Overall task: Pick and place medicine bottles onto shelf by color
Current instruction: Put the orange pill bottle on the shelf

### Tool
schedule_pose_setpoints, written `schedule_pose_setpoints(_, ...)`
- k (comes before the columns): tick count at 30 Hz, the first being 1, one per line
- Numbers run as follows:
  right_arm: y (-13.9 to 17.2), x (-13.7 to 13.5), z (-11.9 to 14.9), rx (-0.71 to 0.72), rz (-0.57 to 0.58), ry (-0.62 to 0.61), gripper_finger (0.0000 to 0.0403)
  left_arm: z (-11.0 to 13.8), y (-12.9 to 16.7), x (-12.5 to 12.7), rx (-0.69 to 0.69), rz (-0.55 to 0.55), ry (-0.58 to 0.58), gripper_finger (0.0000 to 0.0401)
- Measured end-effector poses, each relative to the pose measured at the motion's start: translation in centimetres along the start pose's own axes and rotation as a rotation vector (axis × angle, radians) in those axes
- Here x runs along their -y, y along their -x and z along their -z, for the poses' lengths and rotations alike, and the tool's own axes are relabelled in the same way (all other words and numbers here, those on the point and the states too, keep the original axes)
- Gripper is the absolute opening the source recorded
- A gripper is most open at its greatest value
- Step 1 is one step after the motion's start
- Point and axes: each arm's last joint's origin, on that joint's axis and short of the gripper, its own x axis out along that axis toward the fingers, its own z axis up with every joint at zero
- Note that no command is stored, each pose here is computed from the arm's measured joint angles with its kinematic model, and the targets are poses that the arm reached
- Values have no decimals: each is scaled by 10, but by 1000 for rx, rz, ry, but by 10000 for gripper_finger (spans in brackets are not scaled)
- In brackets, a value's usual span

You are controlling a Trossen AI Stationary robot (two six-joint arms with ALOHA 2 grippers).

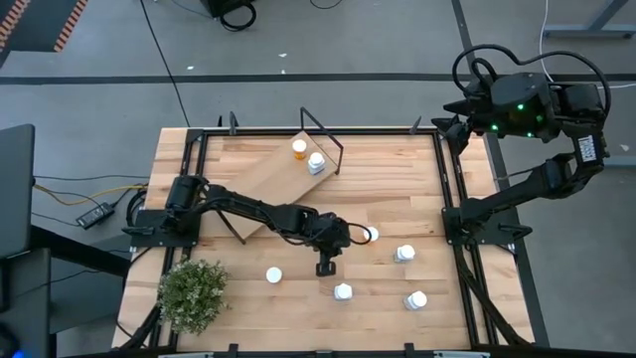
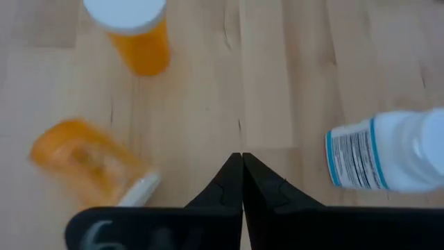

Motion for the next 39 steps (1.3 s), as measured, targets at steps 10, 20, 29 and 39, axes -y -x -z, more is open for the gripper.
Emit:
schedule_pose_setpoints(10,-11,-7,-3,-32,-5,3,245,0,52,-31,-114,-122,-62,18)
schedule_pose_setpoints(20,-28,-20,-7,-100,-50,57,245,-7,55,-34,-55,-62,-345,195)
schedule_pose_setpoints(29,-26,-19,-7,-99,-67,76,245,-9,43,-38,-43,-125,-424,370)
schedule_pose_setpoints(39,-27,-20,-6,-113,-104,126,245,1,-1,-79,-62,-52,-407,382)
